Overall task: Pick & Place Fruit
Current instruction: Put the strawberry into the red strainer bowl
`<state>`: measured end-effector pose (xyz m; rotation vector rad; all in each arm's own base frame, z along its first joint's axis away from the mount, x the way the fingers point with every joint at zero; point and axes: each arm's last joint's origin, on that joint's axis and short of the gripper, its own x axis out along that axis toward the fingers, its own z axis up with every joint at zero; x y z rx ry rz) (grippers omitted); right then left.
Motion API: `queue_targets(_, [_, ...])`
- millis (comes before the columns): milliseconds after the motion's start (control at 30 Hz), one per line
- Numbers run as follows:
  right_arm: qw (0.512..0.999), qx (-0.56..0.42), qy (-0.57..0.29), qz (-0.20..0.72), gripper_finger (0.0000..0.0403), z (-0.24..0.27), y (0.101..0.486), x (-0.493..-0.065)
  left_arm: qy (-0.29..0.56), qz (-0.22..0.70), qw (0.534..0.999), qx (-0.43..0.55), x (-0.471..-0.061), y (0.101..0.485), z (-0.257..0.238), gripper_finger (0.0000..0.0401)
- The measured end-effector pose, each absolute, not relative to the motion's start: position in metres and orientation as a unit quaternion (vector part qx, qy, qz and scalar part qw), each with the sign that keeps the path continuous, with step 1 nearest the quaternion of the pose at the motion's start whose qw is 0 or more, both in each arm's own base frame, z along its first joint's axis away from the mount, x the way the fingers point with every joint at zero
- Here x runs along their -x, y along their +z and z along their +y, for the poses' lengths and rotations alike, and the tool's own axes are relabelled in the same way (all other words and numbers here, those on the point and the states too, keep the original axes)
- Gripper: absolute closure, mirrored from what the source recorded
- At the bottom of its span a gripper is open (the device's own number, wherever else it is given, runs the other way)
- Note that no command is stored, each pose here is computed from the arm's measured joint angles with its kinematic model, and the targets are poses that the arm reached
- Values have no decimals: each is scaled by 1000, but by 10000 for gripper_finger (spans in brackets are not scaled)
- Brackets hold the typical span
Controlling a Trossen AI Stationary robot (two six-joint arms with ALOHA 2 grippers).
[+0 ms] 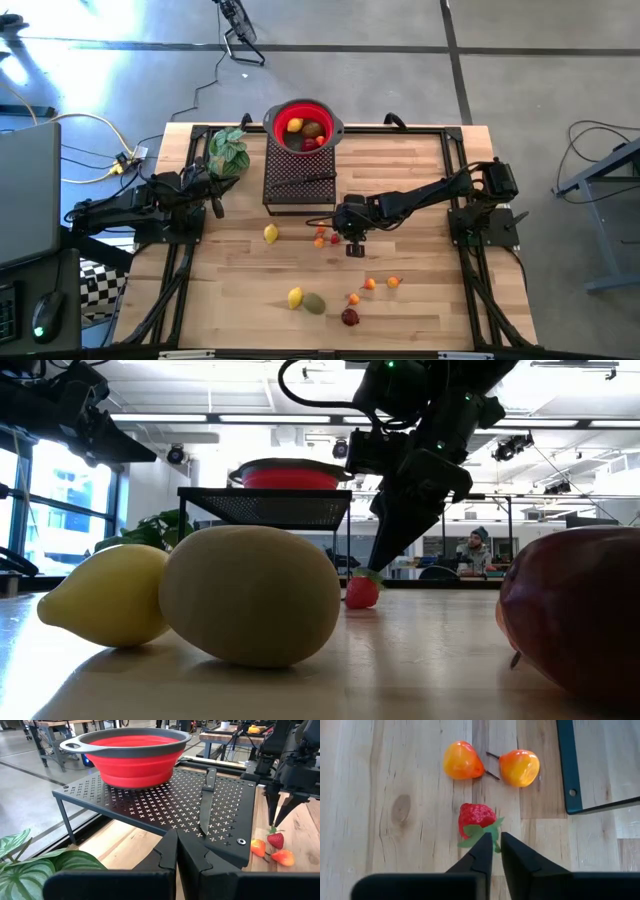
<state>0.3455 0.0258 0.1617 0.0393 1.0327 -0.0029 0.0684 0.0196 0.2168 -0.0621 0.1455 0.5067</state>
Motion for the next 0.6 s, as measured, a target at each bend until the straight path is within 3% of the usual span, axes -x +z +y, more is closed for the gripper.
queue_targets(133, [869, -19, -2, 494, 396, 26, 162, -345, 250, 72, 965, 31, -68, 217, 20, 401])
queue_targets(600, [867, -28, -6, 498, 399, 29, 165, -342, 250, 72, 965, 31, -68, 217, 20, 401])
